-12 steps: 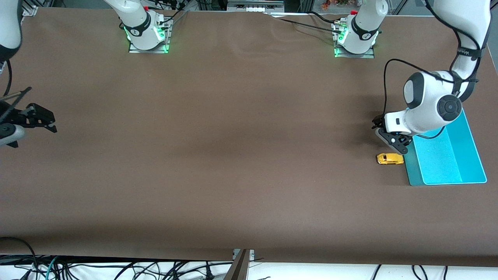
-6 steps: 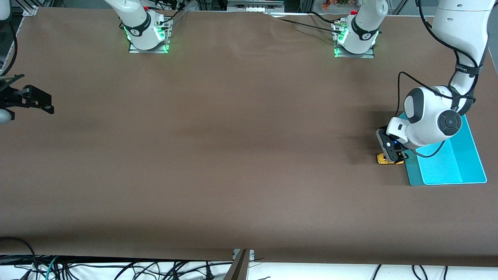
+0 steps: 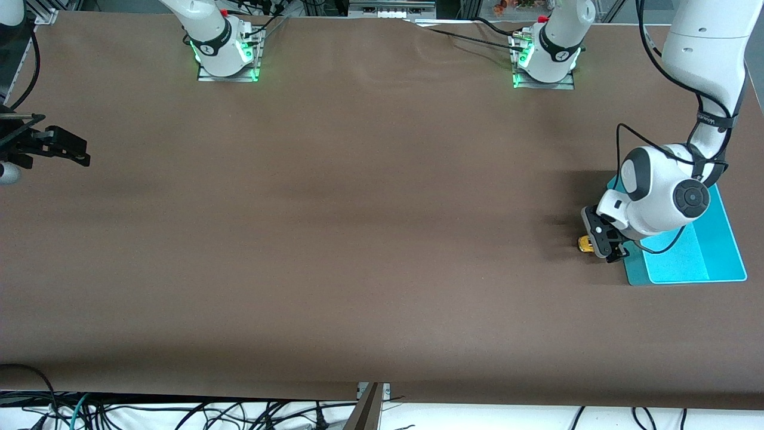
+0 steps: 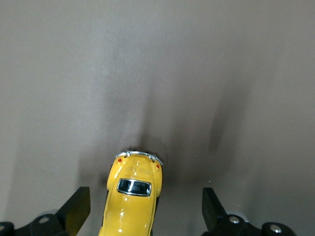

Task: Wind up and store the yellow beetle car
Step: 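Lower the left gripper onto the car while the right gripper withdraws, then close the left gripper on the yellow car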

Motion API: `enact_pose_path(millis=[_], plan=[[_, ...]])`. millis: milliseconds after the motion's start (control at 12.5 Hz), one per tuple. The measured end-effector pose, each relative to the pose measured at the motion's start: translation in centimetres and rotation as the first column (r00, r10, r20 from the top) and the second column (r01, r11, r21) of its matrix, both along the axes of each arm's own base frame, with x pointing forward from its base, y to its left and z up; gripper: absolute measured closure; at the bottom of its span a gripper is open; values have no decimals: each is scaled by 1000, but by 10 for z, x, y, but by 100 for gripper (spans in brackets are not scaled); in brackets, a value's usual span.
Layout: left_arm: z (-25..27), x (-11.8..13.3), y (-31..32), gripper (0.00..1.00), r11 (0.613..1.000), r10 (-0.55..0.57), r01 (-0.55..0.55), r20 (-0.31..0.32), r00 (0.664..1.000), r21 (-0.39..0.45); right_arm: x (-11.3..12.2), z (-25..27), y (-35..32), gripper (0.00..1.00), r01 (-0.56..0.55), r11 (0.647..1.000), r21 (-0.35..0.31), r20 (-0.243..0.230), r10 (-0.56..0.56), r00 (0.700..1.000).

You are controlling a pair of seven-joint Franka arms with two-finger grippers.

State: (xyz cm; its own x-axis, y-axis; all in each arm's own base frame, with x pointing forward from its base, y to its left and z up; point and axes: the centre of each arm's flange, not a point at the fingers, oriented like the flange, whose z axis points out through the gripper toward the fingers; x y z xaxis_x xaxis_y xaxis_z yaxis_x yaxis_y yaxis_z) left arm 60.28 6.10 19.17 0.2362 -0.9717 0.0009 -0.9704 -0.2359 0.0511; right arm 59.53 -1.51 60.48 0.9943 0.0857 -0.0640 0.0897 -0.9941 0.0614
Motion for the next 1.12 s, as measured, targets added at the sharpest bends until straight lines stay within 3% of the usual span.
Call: enact_pose_path(millis=[561,641,722,1042,1122], plan=[[-12,-2,18,0,999,-34,34,-2,999,9,1,-1,0,0,0,1000,0,0,0,1000],[-13,-2,18,7,1000,-24,24,0,1000,2,1,-1,0,0,0,1000,0,0,0,1000],[-13,-2,18,7,1000,-14,14,3,1000,-4,1,-1,0,0,0,1000,0,0,0,1000],[1,7,22,55,1000,12,-12,38,999,-5,1,-1,0,0,-1,1000,0,2,1,1000],[10,10,23,55,1000,31,-31,49,998,-5,1,-1,0,0,-1,1000,0,2,1,1000]])
